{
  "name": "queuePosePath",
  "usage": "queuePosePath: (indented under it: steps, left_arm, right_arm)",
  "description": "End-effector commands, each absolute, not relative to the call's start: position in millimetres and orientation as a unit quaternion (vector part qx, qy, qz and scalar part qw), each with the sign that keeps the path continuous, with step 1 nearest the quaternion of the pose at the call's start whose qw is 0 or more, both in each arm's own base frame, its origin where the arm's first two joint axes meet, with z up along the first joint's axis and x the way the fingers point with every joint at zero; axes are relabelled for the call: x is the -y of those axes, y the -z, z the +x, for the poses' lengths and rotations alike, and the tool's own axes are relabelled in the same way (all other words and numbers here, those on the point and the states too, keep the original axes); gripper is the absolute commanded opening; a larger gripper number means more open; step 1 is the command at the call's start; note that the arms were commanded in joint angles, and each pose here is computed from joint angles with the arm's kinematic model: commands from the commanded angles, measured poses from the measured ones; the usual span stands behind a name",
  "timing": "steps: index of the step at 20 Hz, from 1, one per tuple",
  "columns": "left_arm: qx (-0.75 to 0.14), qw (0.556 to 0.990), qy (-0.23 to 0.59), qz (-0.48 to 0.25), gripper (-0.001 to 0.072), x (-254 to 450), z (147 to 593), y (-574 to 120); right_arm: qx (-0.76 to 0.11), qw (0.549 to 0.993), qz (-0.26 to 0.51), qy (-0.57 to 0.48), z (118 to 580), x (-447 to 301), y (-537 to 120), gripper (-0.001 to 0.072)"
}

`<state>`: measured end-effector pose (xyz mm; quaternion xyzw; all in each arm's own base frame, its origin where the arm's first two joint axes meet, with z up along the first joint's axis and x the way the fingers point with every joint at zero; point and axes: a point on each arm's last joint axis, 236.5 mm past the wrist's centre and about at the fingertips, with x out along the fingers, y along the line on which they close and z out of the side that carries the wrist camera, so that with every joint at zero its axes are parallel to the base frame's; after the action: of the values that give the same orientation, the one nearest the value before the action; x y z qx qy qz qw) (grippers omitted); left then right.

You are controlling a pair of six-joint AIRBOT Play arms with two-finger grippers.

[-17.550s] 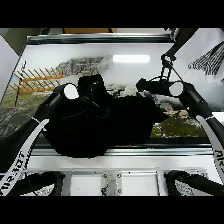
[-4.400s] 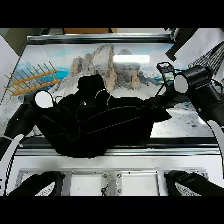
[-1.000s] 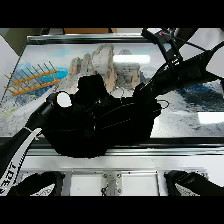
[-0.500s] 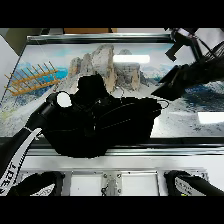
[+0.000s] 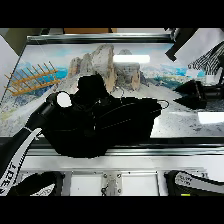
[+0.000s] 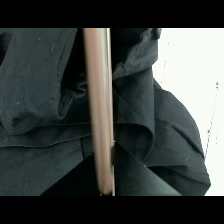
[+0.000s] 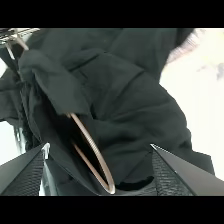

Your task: Fold the clothes and pants, and hang the long-sleeved shirts on hangers.

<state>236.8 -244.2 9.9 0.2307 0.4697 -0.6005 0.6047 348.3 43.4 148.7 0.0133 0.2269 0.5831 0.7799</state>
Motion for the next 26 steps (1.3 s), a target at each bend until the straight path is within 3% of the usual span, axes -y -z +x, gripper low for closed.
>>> queuePosePath:
  steps: [1,9,14,26]
  left_arm:
    - [-0.47,0.604,0.601,0.232,0.001,244.1,236.6,-9.6]
    - [-0.47,0.604,0.6,0.232,0.0011,244.0,236.9,-9.6]
    - [-0.47,0.604,0.601,0.232,0.0011,244.1,236.8,-9.6]
    - [-0.47,0.604,0.6,0.231,0.0011,244.1,237.0,-9.5]
  right_arm:
    - [-0.181,0.757,0.01,-0.628,350.3,-48.0,-127.9,0.071]
    - [-0.197,0.699,0.038,-0.686,351.4,-92.7,-93.4,0.071]
    - [-0.235,0.666,0.018,-0.708,338.2,-107.4,-74.0,0.071]
    - [-0.235,0.644,0.015,-0.728,331.5,-129.4,-75.6,0.071]
